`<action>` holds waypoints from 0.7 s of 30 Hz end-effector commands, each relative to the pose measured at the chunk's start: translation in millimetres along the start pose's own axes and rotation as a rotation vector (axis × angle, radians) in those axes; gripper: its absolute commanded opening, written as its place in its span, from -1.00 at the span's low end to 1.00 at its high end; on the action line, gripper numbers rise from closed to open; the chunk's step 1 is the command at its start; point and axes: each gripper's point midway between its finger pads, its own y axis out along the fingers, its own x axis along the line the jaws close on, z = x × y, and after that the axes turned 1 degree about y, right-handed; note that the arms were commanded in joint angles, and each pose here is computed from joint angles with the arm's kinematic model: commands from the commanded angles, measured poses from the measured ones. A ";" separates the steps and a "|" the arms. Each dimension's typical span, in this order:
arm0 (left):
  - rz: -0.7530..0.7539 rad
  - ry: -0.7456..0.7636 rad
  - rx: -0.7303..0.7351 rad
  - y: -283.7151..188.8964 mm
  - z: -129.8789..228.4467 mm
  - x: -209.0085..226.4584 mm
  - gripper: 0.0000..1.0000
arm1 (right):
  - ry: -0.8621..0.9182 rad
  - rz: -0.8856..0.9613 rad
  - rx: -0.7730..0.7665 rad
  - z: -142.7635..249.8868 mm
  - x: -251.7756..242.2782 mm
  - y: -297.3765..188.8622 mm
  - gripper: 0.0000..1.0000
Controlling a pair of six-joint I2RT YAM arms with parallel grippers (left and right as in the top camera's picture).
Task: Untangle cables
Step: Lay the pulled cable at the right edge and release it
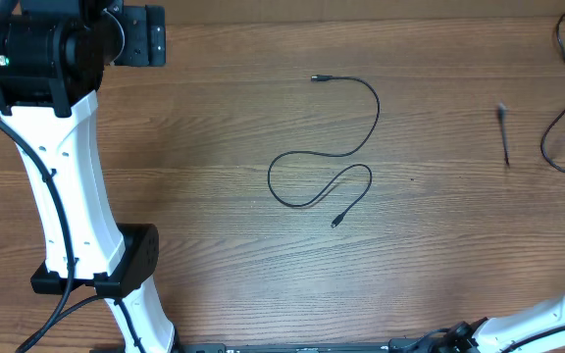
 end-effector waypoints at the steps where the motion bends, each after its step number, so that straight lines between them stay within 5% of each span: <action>1: 0.012 0.026 0.007 3.7 0.5 -2.6 0.79 | 0.041 -0.047 0.063 35.7 -23.5 17.9 -0.92; 5: 0.013 0.022 0.008 3.7 0.6 -2.8 0.79 | 0.050 -0.105 0.022 30.9 -25.2 15.5 -0.93; 17: 0.039 0.020 0.013 3.6 1.9 -7.1 0.78 | -0.064 -0.218 -0.418 -109.0 45.2 -92.7 -0.92; 21: 0.039 0.020 0.013 3.6 1.9 -7.3 0.77 | -0.055 -0.100 -0.482 -128.0 32.6 -103.9 -0.93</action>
